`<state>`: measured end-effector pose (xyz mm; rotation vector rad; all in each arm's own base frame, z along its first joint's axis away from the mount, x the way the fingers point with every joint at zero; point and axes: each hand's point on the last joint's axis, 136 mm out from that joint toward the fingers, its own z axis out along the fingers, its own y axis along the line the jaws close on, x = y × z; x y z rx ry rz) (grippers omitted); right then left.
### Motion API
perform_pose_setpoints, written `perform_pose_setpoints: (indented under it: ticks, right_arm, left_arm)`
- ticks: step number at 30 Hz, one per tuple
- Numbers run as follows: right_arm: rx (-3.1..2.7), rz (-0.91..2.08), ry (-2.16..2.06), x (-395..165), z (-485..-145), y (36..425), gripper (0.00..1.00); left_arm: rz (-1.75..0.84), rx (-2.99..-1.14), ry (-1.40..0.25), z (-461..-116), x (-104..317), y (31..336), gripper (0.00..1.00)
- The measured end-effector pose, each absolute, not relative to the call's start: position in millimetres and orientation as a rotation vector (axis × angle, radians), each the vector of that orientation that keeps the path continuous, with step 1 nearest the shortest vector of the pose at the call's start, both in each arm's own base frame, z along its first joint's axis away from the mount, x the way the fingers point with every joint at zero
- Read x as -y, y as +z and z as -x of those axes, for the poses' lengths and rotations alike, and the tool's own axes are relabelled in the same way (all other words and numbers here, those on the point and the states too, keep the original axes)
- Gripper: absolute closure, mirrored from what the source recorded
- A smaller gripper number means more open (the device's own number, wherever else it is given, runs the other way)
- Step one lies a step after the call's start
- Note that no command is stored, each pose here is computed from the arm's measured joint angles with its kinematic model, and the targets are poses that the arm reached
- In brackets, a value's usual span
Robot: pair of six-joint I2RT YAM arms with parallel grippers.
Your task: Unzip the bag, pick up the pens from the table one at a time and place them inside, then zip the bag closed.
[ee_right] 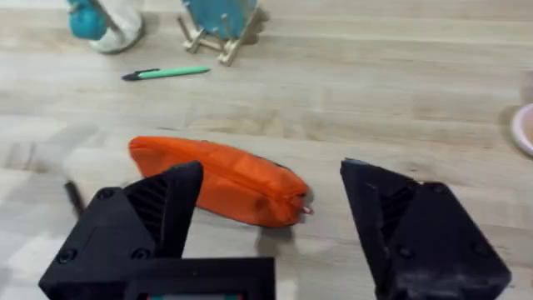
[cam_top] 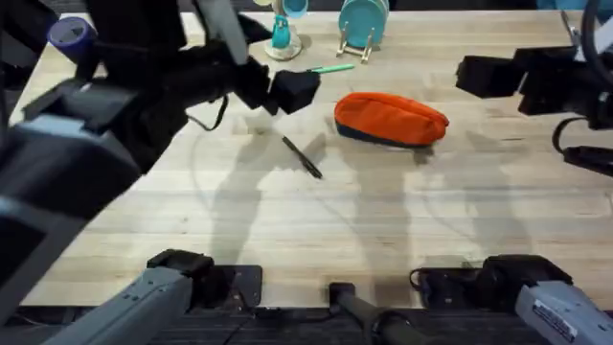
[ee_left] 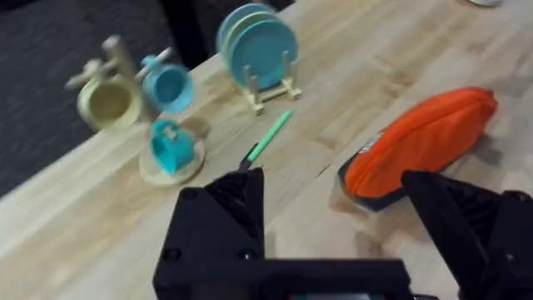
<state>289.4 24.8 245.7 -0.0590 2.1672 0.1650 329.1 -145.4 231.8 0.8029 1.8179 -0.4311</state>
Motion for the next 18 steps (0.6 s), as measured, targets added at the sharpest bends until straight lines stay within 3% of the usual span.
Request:
perform_pose_setpoints:
  ticks: [6,18]
  right_arm:
    - [-2.201,0.094,0.243,-36,-293,239,0.006]
    - [-2.199,0.108,0.27,-41,-293,239,0.006]
  left_arm:
    - [-0.976,-1.756,-0.505,-339,170,227,0.009]
    - [-1.215,-1.577,-0.83,-336,212,214,0.008]
